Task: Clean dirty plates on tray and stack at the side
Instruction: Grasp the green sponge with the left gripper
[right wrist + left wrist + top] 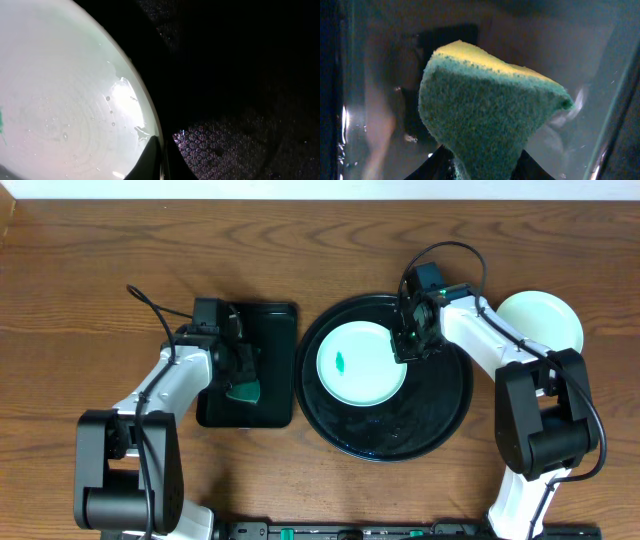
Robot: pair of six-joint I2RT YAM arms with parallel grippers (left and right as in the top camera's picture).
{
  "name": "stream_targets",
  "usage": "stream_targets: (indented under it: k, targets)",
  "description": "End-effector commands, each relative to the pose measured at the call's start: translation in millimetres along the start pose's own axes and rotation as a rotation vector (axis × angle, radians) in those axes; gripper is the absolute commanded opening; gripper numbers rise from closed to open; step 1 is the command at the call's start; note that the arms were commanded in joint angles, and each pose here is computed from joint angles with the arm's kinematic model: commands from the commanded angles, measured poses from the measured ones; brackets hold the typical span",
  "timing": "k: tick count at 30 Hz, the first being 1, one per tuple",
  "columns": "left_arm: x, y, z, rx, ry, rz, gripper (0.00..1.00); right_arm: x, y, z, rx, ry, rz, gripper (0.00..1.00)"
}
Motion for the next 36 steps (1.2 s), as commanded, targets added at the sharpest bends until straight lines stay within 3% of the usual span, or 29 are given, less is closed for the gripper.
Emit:
stream_targets:
  k: [1, 10, 13, 19, 23, 27, 30, 36]
  targets:
    - [-4, -1, -1, -0.012, 0.009, 0.001, 0.33, -3, 4, -7, 0.007, 0.021, 0.004, 0.01]
    - [10, -3, 4, -0.016, -0.058, -0.01, 0.41, -3, 4, -7, 0.007, 0.021, 0.004, 0.01]
    - [15, -4, 11, -0.017, -0.079, -0.013, 0.51, -3, 4, -7, 0.007, 0.021, 0.004, 0.01]
    - [13, -4, 12, -0.016, -0.059, -0.011, 0.54, -3, 4, -7, 0.007, 0.021, 0.004, 0.01]
    - [11, -4, 12, -0.015, -0.046, -0.008, 0.42, -3, 4, -7, 0.007, 0.02, 0.004, 0.01]
    - [9, -4, 11, -0.015, -0.036, -0.007, 0.39, -3, 4, -7, 0.007, 0.02, 0.004, 0.01]
    - [9, -4, 11, -0.015, -0.034, -0.006, 0.26, -3, 4, -7, 0.007, 0.02, 0.004, 0.01]
    - [3, -3, 9, -0.013, -0.013, -0.003, 0.2, -3, 4, -7, 0.007, 0.02, 0.004, 0.01]
Point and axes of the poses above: each gripper's point midway between its finger pads, its own z axis back along the fingers, its own y axis along the line the jaws close on, x = y × z, the point moved 9 cm from there along z, back along the fingers, and after that the axes turned 12 degrees about -z, right-handed, at the moved point
